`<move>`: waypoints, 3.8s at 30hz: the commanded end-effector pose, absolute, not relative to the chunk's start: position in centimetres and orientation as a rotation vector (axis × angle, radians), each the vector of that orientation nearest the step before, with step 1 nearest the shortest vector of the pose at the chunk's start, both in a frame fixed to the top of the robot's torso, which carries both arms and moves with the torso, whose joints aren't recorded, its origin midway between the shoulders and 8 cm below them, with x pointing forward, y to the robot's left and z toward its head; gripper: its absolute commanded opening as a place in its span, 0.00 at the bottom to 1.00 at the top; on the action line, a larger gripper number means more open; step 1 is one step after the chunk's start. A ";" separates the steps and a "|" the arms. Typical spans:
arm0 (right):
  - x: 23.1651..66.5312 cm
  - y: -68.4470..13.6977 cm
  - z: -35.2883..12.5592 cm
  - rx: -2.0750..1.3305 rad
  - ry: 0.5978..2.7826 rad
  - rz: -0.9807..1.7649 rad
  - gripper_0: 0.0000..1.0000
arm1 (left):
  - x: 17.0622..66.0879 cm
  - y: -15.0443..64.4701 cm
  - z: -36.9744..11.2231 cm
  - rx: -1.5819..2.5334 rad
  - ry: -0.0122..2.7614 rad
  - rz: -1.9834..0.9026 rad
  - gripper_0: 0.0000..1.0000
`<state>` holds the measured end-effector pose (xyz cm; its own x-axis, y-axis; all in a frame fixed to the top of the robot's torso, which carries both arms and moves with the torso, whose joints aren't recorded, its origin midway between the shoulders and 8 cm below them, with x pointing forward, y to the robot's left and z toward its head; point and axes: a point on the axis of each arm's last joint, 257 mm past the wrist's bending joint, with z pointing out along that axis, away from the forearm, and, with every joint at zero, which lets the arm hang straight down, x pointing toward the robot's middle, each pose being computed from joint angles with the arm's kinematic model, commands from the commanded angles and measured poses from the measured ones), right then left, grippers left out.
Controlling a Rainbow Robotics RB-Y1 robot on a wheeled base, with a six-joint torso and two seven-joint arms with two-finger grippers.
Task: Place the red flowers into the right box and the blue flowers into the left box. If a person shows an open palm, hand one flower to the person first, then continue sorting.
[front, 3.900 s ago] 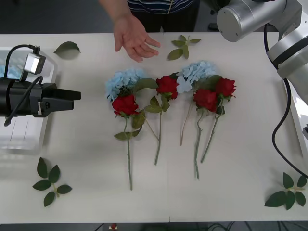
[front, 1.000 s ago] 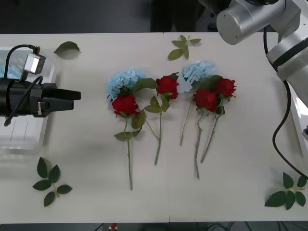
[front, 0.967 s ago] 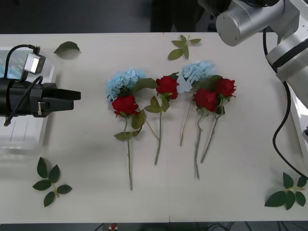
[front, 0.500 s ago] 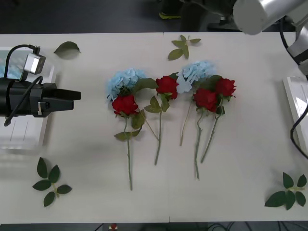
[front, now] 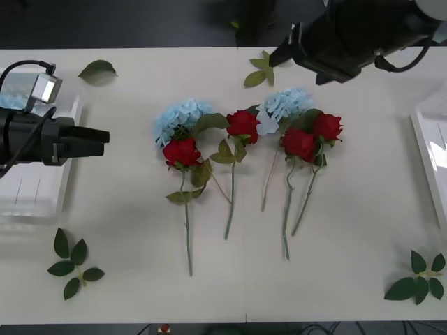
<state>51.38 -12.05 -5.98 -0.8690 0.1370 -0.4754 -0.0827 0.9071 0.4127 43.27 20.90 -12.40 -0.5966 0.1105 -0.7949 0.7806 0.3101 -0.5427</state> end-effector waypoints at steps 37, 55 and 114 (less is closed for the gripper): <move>52.0 -17.8 -29.8 0.277 2.701 0.268 0.98 | 44.0 15.1 -18.5 -0.002 2.792 -0.444 1.00; 52.7 -21.3 -31.8 0.283 2.681 0.134 0.98 | 42.5 12.6 -22.4 -0.142 2.834 -0.276 1.00; 51.9 -26.9 -22.1 0.327 2.742 0.209 0.00 | 47.2 11.1 -34.0 -0.008 2.682 0.013 0.00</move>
<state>50.54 -25.77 -26.60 -0.9057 0.3242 -0.2731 0.2773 0.9404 0.1967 46.41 11.90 -35.21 -0.9082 -0.0430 -0.4163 -0.0473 0.9989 0.0000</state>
